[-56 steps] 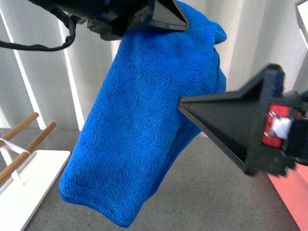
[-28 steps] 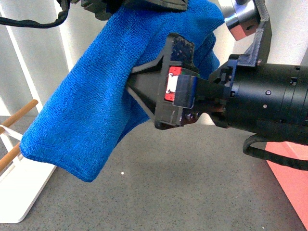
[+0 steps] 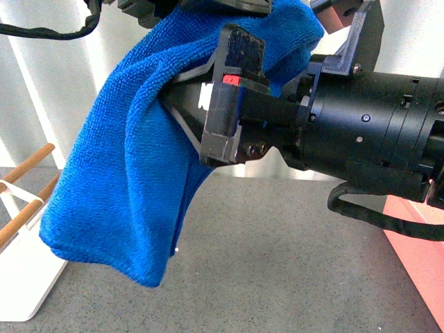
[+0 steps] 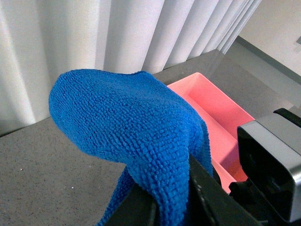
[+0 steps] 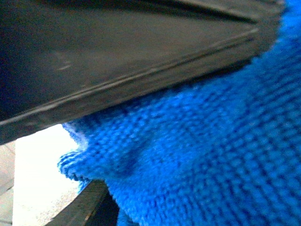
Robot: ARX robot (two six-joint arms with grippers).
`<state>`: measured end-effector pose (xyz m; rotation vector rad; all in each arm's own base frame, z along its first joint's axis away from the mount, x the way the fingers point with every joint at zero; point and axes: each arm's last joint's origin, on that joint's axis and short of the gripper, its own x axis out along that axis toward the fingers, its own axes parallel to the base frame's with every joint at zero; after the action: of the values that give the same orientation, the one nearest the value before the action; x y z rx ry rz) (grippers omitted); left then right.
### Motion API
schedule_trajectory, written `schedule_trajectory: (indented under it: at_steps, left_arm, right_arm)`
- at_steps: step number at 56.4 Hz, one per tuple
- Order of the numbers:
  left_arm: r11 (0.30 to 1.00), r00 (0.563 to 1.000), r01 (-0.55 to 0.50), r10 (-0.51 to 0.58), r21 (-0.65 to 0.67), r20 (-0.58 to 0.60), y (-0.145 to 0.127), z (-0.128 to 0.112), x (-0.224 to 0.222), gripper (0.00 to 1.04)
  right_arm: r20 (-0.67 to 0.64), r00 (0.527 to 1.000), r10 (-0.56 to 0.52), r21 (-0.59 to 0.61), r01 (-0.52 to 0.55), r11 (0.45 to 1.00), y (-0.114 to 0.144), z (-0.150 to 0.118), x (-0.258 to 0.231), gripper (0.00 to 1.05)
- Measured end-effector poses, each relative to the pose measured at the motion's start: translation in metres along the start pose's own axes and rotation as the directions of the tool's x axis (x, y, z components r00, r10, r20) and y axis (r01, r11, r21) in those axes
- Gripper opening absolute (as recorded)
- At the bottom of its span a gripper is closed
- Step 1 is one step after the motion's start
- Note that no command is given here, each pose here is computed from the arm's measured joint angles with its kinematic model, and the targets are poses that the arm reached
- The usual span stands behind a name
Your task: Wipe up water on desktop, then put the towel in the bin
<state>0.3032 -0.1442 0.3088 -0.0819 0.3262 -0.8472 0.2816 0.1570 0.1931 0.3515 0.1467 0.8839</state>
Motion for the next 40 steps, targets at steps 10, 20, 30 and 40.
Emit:
schedule_trajectory:
  at_steps: [10,20,30,40]
  left_arm:
    - [1.000,1.000,0.001,-0.001,0.000,0.000,0.000,0.000,0.000,0.42]
    - [1.000,1.000,0.004,-0.004,0.000,0.000,0.000,0.000,0.000,0.70]
    - [1.000,1.000,0.004,-0.004,0.000,0.000,0.000,0.000,0.000,0.95]
    - [1.000,1.000,0.003,-0.003,0.000,0.000,0.000,0.000,0.000,0.98]
  right_arm:
    - [-0.003,1.000,-0.003,0.015,0.003,1.000,0.002,0.000,-0.005,0.26]
    - [-0.017,1.000,-0.018,0.010,0.018,1.000,0.003,-0.003,-0.010,0.04]
    - [-0.049,0.997,-0.066,0.019,0.067,0.998,-0.002,-0.008,-0.013,0.04]
    - [-0.074,0.992,-0.101,0.011,0.102,0.995,-0.007,-0.015,-0.019,0.04]
